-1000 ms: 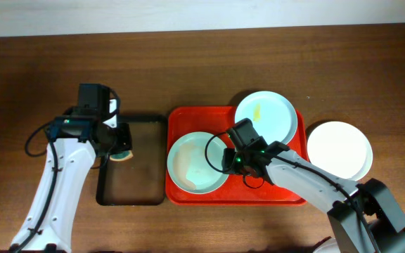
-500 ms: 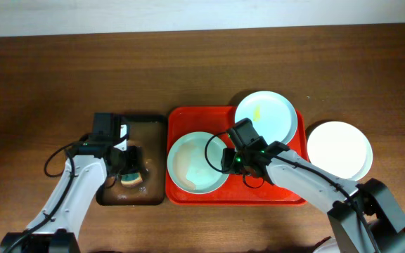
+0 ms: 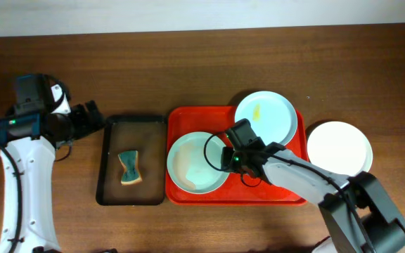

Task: Clean dirty plates on tray and stack at the side
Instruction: 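Release the sponge and raise the left arm back to rest, then lift the pale blue plate with the right gripper off the red tray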

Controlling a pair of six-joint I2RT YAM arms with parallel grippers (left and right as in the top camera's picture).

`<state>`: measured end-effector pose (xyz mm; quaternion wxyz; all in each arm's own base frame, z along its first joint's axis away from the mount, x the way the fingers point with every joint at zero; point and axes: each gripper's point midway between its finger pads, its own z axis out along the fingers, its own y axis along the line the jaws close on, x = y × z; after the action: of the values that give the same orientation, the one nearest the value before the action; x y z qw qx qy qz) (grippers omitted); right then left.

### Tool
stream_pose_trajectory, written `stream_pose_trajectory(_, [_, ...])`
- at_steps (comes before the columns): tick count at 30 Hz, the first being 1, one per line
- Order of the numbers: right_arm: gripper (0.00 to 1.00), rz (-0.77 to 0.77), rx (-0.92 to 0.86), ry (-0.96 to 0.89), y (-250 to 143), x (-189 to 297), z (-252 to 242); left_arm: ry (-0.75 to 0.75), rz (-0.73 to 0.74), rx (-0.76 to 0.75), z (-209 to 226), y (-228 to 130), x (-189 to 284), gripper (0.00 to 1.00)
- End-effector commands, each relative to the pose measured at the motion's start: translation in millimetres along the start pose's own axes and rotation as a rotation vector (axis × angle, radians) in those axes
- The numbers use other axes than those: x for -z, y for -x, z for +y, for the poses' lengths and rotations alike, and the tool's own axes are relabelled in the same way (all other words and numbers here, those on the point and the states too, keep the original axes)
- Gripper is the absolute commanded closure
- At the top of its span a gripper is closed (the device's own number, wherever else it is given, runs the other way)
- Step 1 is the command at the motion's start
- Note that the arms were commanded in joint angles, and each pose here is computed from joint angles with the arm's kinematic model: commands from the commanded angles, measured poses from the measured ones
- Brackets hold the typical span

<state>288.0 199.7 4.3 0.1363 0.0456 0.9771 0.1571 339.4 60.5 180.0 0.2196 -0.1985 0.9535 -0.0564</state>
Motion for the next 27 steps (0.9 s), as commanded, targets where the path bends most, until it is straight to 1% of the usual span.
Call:
stream_pose_trajectory(1, [0.92,0.056,0.000,-0.056,-17,-17,-15,-0.017,-0.016,0.016,-3,5,5,0.01])
stream_pose_trajectory(2, [0.96,0.057,0.000,-0.057,-17,-17,-15,-0.017,-0.016,0.016,-3,5,5,0.01])
stream_pose_trajectory(7, [0.96,0.065,-0.001,-0.043,-18,-17,-12,-0.016,-0.016,0.016,-3,4,5,0.01])
stream_pose_trajectory(9, [0.96,0.068,-0.002,-0.008,-16,-12,-5,-0.017,-0.017,0.016,-3,5,5,0.01])
stream_pose_trajectory(10, [0.96,0.068,-0.001,0.013,-13,-7,2,-0.017,-0.016,0.016,-3,5,5,0.01])
stream_pose_trajectory(15, [0.96,0.080,-0.003,0.000,-2,29,14,-0.017,-0.017,0.016,-3,5,5,0.01])
stream_pose_trajectory(20, [0.96,0.098,-0.042,-0.031,21,66,21,-0.017,-0.017,0.016,-3,5,5,0.01])
stream_pose_trajectory(24, [0.96,0.064,-0.040,-0.007,46,101,43,-0.017,-0.017,0.016,-3,5,5,0.01])
stream_pose_trajectory(27, [0.96,0.025,-0.069,0.025,60,112,56,-0.017,-0.017,0.016,-3,5,5,0.01])
